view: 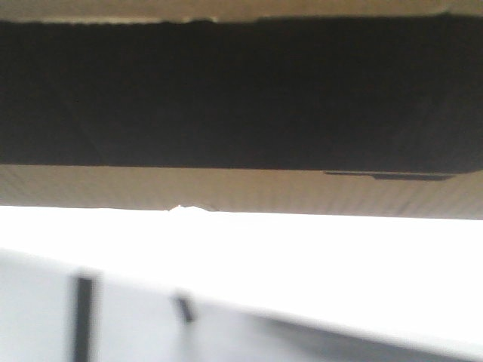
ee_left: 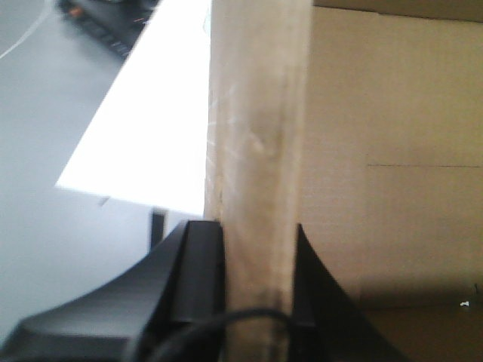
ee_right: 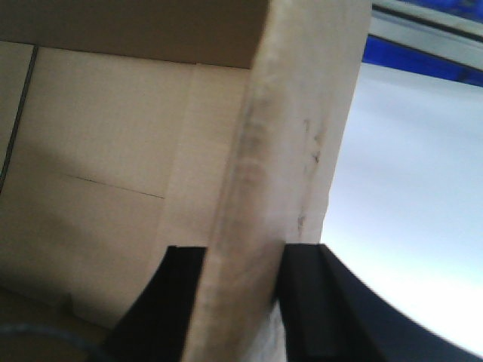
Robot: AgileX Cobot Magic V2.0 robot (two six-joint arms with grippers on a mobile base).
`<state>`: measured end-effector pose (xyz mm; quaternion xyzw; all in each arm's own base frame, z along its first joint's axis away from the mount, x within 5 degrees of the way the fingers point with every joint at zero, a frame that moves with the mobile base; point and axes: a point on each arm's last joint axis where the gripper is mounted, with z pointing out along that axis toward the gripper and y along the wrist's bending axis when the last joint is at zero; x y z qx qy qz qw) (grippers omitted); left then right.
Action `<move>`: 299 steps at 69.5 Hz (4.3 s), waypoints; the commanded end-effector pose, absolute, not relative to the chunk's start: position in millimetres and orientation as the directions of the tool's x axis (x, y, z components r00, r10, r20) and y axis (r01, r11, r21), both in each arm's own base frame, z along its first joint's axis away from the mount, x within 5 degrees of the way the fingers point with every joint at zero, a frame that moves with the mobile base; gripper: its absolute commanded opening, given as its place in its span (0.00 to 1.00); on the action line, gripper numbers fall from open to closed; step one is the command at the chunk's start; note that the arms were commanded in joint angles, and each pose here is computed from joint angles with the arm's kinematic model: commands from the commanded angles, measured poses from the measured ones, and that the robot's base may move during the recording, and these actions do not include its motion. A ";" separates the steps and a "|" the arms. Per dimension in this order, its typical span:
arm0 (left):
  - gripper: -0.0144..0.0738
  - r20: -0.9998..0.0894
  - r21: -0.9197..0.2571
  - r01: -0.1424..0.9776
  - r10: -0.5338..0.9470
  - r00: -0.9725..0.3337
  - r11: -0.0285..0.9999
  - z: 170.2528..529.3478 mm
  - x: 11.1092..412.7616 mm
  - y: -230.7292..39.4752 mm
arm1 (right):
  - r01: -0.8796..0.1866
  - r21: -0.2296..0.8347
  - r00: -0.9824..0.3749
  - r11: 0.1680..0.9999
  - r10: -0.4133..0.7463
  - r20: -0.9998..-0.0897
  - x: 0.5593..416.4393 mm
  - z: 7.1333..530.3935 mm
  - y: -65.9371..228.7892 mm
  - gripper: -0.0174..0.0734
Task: Grab box from left shelf to table start
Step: 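Hold the box with both grippers while the base drives to the table, then lower the held box onto the white table with both grippers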
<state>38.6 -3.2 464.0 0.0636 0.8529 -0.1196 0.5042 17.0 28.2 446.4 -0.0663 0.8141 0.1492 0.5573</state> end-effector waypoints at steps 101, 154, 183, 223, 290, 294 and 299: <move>0.06 -0.861 -0.175 0.231 -0.035 -0.507 0.957 469.2 33.5 -2.6 | -0.280 0.151 -0.264 0.948 0.075 -0.962 19.1 461.6 27.7 0.26; 0.06 -0.897 -0.192 0.259 -0.062 -0.438 0.947 477.4 36.3 -5.3 | -0.280 0.188 -0.305 0.941 0.099 -0.947 23.7 460.1 29.0 0.26; 0.06 -0.843 -0.101 0.196 0.020 -0.537 0.975 484.6 105.8 -37.4 | -0.300 0.211 -0.499 0.930 0.036 -0.866 121.2 476.2 33.6 0.26; 0.06 -0.677 -0.070 0.043 -0.016 -0.736 0.997 428.6 226.0 -62.8 | -0.274 0.223 -0.727 0.935 -0.050 -0.685 255.8 404.2 33.6 0.26; 0.63 -0.509 -0.032 0.105 0.074 -0.858 0.994 373.3 279.6 -85.9 | -0.262 0.167 -0.771 0.951 -0.102 -0.629 268.4 387.9 28.6 0.87; 0.75 -0.509 -0.040 0.106 0.071 -0.858 0.994 373.8 279.5 -86.5 | -0.260 0.150 -0.769 0.954 -0.111 -0.629 267.7 388.2 27.3 0.89; 0.81 -0.508 -0.044 0.106 0.069 -0.859 0.993 374.2 278.8 -86.6 | -0.258 0.145 -0.767 0.955 -0.111 -0.632 266.6 389.2 26.4 0.88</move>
